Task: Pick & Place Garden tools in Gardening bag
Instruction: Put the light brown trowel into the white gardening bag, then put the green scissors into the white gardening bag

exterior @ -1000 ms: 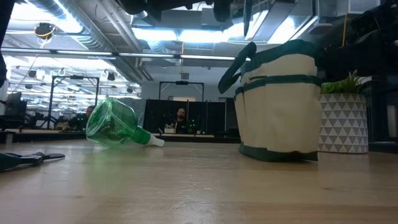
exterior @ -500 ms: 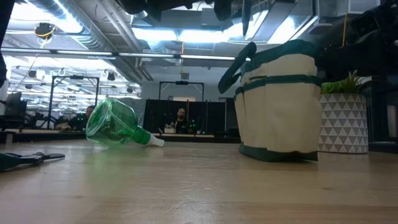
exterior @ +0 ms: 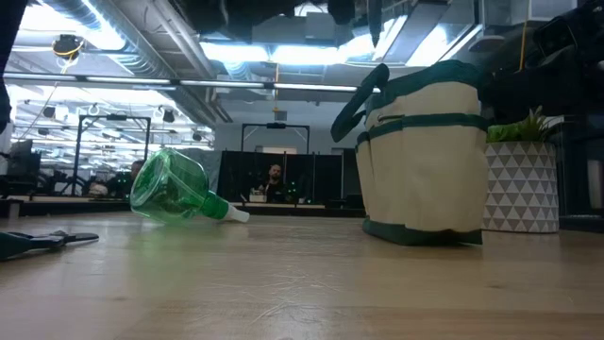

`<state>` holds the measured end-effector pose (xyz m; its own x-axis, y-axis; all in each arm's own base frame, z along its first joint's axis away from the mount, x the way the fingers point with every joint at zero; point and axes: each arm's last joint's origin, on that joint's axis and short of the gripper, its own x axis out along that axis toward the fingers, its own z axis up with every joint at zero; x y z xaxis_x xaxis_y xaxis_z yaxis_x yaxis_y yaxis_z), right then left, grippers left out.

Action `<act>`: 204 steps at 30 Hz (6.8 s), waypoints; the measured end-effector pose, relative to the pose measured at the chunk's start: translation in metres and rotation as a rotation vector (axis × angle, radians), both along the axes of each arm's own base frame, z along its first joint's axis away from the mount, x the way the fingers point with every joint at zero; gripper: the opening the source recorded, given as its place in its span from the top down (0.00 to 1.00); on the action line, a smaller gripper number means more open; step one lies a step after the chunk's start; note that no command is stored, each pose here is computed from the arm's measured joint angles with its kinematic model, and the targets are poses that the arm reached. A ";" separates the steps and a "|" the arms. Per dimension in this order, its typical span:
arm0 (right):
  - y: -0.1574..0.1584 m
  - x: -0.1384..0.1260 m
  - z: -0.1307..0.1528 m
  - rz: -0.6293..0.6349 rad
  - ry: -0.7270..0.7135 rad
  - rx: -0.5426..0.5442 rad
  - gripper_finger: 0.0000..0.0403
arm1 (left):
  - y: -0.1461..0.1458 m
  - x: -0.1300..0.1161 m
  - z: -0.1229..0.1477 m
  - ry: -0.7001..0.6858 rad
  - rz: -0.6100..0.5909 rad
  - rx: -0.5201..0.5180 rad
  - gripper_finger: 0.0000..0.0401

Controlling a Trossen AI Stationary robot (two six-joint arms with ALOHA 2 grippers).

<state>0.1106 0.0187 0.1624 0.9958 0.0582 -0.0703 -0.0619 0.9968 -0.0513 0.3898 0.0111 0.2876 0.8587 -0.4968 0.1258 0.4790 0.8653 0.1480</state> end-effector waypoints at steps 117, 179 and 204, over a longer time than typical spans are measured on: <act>0.000 0.000 0.000 0.000 0.001 0.000 0.64 | -0.009 -0.151 -0.055 0.828 0.629 -0.009 0.99; 0.000 0.000 0.000 0.000 0.001 -0.001 0.64 | -0.145 -0.207 -0.110 1.096 0.466 -0.242 0.80; 0.000 0.000 0.000 0.000 0.001 -0.001 0.64 | -0.191 -0.199 -0.148 1.063 0.359 -0.206 0.65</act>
<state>0.1107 0.0187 0.1622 0.9958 0.0580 -0.0715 -0.0618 0.9967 -0.0518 0.1908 -0.1794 0.1392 0.6678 -0.2554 -0.6992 -0.0030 0.9384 -0.3456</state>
